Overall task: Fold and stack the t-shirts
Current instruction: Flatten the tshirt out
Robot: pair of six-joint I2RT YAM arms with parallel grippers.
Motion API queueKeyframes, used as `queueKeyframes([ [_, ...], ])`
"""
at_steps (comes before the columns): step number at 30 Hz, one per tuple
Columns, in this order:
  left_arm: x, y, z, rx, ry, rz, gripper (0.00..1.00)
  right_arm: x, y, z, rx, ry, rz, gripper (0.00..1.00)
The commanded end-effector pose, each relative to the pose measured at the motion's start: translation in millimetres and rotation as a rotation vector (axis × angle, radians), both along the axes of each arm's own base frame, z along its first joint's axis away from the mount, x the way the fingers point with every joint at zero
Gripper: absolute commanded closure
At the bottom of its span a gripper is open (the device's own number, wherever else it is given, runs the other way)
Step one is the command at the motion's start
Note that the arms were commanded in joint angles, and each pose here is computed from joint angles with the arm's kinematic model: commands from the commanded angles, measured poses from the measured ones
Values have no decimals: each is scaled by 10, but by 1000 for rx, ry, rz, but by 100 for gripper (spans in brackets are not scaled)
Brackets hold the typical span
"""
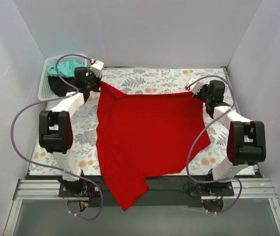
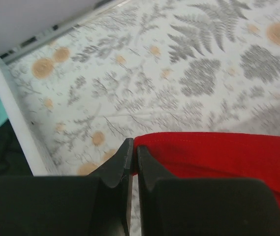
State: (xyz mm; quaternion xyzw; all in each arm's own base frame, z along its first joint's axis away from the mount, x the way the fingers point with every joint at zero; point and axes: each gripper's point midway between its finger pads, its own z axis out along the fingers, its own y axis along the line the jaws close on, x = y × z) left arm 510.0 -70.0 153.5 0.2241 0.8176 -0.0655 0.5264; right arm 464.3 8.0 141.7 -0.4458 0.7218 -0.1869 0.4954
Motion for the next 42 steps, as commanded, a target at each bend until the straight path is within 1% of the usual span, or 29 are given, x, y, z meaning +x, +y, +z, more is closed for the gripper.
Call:
queueKeyframes([
  [1,442,171,446,69,-123,167,100,399,-148,393,-48,-132,-55,99],
  [2,550,20,440,89,-125,156,100,436,-156,315,-56,-116,-57,99],
  [3,573,-36,365,118,-102,158,100,463,-173,301,-66,-114,-55,99],
  [4,557,-55,252,160,-66,176,100,504,-166,316,-72,-119,-52,99],
  [5,522,-210,109,205,-48,145,100,527,-166,245,-78,-105,-49,99],
  [7,507,-265,40,229,-52,146,100,577,-239,237,-99,-103,-84,99],
  [11,573,-255,-46,228,-43,197,100,634,-317,58,-125,-68,-117,99],
  [14,594,-274,-105,238,-36,184,100,634,-317,-37,-148,-49,-106,99],
  [18,600,-285,-143,236,-19,177,100,657,-322,-73,-153,-33,-107,99],
  [20,628,-257,-188,261,-16,181,100,659,-329,-82,-152,-28,-112,99],
  [22,665,-231,-170,269,-23,188,100,666,-337,-76,-151,-28,-114,99],
  [23,696,-226,-107,251,-36,195,100,670,-336,-85,-150,-25,-115,99],
  [25,818,-287,28,207,-69,186,100,754,-362,-51,-144,-35,-142,99],
  [28,1029,-387,31,185,-96,163,100,958,-436,-46,-130,-49,-204,99],
  [31,1347,-461,-17,164,-168,151,100,1211,-561,-147,-132,-52,-295,99],
  [32,1468,-505,-80,153,-183,146,100,1242,-575,-288,-138,-30,-303,99],
  [33,1573,-543,22,139,-223,136,100,1289,-599,-273,-144,-36,-317,99],
  [34,1646,-572,-154,139,-213,122,100,1324,-605,-350,-153,-26,-321,99],
  [37,1852,-726,-198,106,-275,67,100,1406,-651,-472,-182,-13,-349,99],
  [38,1928,-758,-290,111,-288,53,100,1416,-675,-584,-194,7,-355,99],
  [39,1970,-797,-300,104,-301,43,97,1430,-694,-617,-207,12,-360,99],
  [40,2012,-820,-327,99,-304,32,85,1458,-734,-589,-228,7,-382,99],
  [41,2062,-830,-348,96,-307,39,76,1472,-761,-656,-242,18,-394,97],
  [42,2155,-833,-292,74,-326,56,68,1476,-813,-638,-256,17,-420,84],
])
